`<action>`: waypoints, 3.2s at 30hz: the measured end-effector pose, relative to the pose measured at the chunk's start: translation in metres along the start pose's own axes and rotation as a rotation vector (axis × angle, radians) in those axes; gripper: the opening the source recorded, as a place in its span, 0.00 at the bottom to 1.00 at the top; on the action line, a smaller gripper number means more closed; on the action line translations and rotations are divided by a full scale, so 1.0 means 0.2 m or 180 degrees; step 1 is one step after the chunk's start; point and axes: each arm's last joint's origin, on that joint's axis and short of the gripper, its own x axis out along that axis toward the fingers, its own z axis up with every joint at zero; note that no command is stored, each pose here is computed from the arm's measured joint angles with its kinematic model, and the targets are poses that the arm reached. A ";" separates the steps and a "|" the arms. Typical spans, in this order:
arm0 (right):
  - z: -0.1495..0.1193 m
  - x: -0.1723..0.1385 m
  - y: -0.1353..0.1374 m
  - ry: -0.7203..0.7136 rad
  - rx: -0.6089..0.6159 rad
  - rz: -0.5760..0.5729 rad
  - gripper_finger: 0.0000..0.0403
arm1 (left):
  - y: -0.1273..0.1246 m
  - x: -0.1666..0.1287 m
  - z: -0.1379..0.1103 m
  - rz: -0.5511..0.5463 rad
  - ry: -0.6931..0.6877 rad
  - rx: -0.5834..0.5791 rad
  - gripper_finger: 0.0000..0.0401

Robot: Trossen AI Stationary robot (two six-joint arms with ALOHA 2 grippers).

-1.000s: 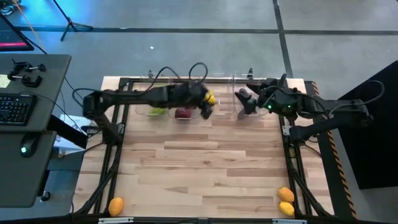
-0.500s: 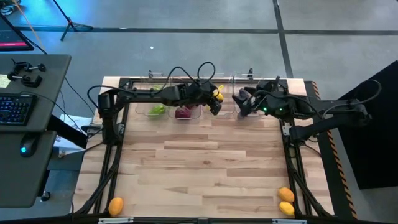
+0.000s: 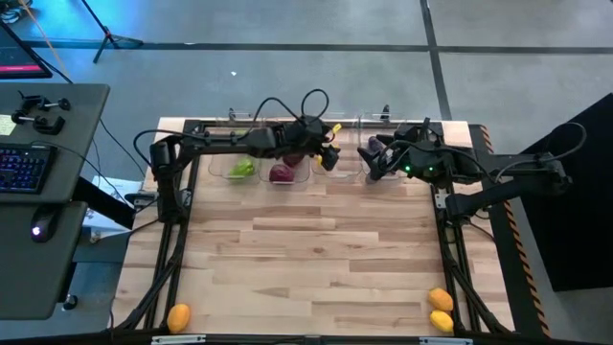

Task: Sort produce into baskets
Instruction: Put the yellow lemon into the middle right transparent bin

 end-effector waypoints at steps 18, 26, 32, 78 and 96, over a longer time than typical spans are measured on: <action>-0.11 0.00 -0.06 0.0829 0.0226 -0.0164 0.93 | -0.08 -0.43 0.08 -0.0816 0.0314 0.0536 0.74; -0.40 -0.04 0.06 0.2869 0.0180 0.0143 0.93 | -0.20 -0.65 -0.13 -0.1190 0.0194 0.0623 0.74; -0.70 -0.15 0.21 0.3859 -0.0299 -0.0129 0.93 | -0.23 -0.69 -0.27 -0.1285 0.0049 0.0205 0.74; -1.57 -0.39 0.23 0.6115 -0.1122 -0.1184 0.52 | -0.24 -0.71 -0.26 -0.1502 -0.0016 -0.0056 0.74; -0.86 0.16 0.15 0.3241 -0.0982 -0.0160 0.51 | 0.07 -1.38 0.05 -0.1555 -0.1799 -0.0284 0.74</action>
